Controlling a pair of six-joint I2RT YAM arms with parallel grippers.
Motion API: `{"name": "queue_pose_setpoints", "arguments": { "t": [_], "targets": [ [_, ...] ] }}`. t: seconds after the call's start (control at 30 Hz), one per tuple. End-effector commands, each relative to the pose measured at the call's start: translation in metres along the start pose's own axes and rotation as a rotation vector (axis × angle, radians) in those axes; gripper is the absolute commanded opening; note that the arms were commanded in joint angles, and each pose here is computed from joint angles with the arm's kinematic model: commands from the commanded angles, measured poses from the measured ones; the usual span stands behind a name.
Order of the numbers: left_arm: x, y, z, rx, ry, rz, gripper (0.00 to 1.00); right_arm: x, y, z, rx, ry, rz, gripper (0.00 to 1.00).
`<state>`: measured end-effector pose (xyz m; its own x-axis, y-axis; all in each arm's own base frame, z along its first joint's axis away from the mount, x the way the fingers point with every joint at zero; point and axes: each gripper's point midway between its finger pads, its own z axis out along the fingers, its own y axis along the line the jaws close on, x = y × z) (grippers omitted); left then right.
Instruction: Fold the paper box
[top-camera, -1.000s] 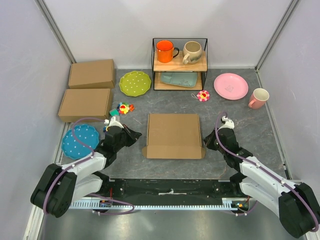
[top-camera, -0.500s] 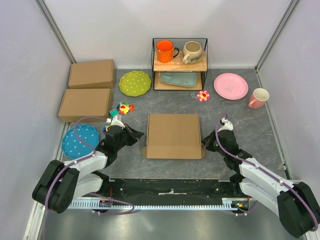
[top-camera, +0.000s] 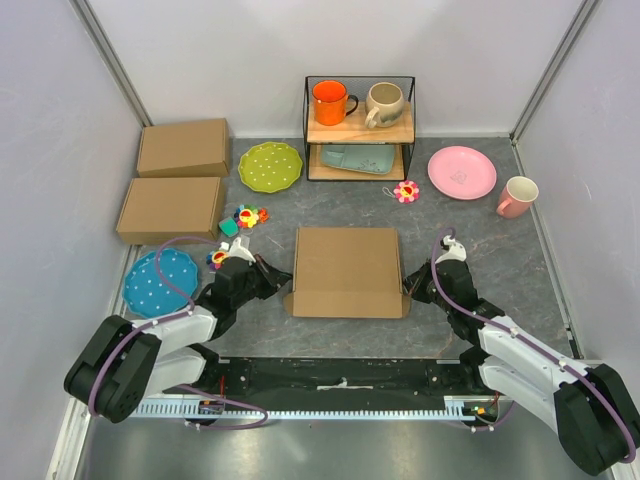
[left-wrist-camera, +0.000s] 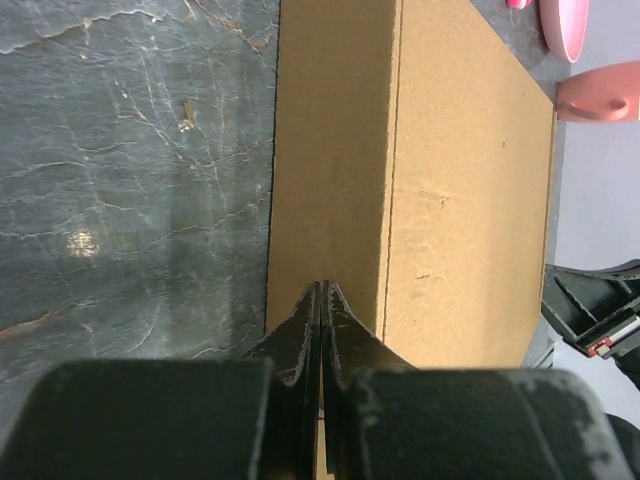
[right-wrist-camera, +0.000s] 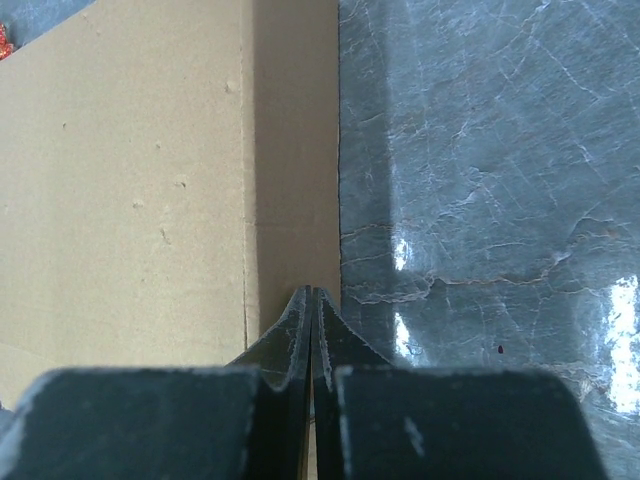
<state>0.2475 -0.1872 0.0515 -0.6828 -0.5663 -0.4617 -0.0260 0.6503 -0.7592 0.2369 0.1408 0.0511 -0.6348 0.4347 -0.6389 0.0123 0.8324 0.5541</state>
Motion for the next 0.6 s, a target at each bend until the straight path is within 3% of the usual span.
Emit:
{"name": "queue_pose_setpoints", "arguments": {
  "t": [0.0,0.3,0.57],
  "targets": [
    [0.002,-0.022,0.0,0.085,0.009,-0.005,0.02,-0.006,0.012,0.0,-0.054,-0.024,0.015,0.0],
    [0.007,-0.033,-0.009,0.14,0.012,0.0,0.02,-0.017,0.024,-0.011,-0.093,-0.054,0.007,0.0],
    [0.0,-0.068,-0.031,0.255,0.019,0.005,0.02,-0.032,0.051,-0.035,-0.174,-0.048,-0.012,0.0]
  ]
}}
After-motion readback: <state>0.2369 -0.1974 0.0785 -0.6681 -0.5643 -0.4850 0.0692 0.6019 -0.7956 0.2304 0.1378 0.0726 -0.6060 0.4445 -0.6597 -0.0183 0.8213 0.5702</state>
